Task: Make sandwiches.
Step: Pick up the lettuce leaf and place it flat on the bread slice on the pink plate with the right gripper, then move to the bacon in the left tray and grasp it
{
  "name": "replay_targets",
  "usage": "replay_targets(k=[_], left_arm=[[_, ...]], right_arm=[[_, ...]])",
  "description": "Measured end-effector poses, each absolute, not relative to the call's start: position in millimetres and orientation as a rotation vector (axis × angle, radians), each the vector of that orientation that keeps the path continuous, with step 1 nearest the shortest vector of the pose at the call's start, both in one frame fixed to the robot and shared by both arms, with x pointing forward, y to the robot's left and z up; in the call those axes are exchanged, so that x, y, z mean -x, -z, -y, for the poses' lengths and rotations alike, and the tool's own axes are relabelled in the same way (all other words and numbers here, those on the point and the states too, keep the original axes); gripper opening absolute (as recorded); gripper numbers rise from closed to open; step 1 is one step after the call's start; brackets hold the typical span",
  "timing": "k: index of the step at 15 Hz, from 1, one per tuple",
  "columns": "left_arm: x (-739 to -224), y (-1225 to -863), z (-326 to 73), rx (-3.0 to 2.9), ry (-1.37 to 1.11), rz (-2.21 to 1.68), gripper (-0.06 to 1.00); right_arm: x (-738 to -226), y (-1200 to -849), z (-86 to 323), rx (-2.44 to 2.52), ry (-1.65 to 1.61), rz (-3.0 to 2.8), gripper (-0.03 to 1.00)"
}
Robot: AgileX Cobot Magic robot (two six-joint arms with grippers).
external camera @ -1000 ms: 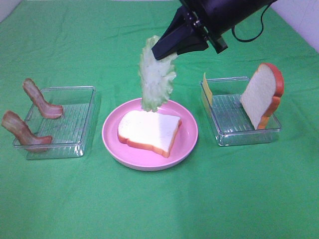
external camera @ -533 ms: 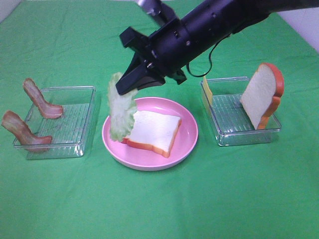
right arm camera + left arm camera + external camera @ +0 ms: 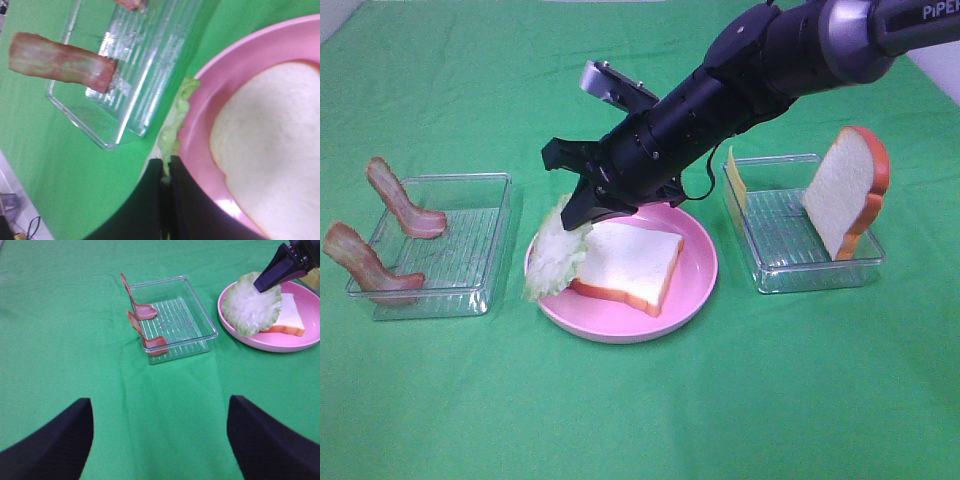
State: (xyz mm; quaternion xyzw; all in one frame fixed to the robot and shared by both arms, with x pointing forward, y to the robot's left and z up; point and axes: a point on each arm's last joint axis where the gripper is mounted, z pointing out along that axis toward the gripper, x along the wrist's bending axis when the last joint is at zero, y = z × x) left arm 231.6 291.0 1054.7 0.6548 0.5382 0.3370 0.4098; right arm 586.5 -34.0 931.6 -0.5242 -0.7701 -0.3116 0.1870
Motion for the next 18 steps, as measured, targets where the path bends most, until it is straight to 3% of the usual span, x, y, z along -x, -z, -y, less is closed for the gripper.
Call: replay_targets(k=[8, 12, 13, 16, 17, 18], left_arm=[[-231.6, -1054.7, -291.0, -1.649, -0.849, -1.355, 0.71], [-231.6, -1054.7, -291.0, -1.649, -0.849, -1.355, 0.71], [-231.6, -1054.7, -291.0, -1.649, -0.849, -1.355, 0.71], [-231.6, -1054.7, -291.0, -1.649, -0.849, -1.355, 0.71], [-231.6, -1054.7, -291.0, -1.649, -0.849, -1.355, 0.71], [-231.6, -1054.7, -291.0, -1.649, -0.849, -1.355, 0.71]], right_arm=[[-593.9, -916.5, 56.4, 1.746, 0.638, 2.329, 0.03], [-598.0, -916.4, 57.8, 1.751, 0.672, 2.381, 0.5], [-598.2, -916.0, 58.7, 1.743, 0.664, 2.404, 0.58], [-596.0, -923.2, 62.4, 1.703, 0.631, 2.472, 0.65], [-594.3, -934.6, 63.7, 1.69, 0.648, 2.489, 0.67], [-586.1, -968.0, 68.6, 1.651, 0.684, 2.527, 0.67]])
